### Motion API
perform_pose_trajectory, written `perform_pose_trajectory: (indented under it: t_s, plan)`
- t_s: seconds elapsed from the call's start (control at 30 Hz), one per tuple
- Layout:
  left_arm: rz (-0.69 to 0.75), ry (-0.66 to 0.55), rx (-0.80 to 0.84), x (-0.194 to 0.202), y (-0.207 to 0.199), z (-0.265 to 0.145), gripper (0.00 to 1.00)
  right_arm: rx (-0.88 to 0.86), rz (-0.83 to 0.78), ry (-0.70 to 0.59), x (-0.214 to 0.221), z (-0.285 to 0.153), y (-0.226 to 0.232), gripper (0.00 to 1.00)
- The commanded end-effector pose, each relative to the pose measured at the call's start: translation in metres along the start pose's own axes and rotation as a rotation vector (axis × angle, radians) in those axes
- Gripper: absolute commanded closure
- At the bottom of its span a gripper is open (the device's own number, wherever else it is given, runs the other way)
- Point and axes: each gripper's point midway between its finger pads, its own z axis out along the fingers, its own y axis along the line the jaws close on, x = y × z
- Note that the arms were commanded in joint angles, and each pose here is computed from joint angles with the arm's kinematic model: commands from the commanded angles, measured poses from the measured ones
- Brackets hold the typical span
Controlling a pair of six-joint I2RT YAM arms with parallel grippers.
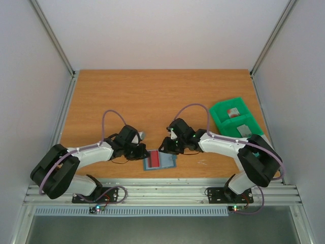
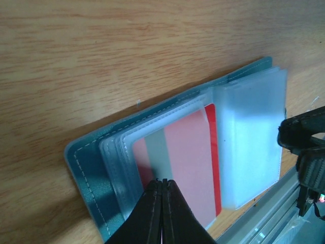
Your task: Take the credit cards out of the card holder
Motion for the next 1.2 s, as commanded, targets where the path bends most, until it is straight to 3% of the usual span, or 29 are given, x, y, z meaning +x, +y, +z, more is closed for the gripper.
perform_pose_trajectory:
  t_s: [0.0, 0.27, 0.57, 1.17]
  plan:
    - [0.021, -0.013, 0.017, -0.003, 0.001, 0.006, 0.98, -0.102, -0.024, 0.019, -0.006, 0.011, 0.023, 0.76]
    - [-0.003, -0.005, 0.013, -0.003, 0.006, 0.013, 1.00, -0.056, -0.012, 0.056, 0.002, 0.030, 0.000, 0.83]
    - [-0.018, -0.016, -0.008, 0.000, 0.012, 0.010, 1.00, 0.047, 0.022, 0.040, 0.007, 0.029, -0.025, 0.83]
    - [-0.052, -0.033, 0.008, 0.014, 0.019, 0.003, 0.99, -0.047, 0.008, 0.081, 0.014, 0.038, -0.020, 0.86]
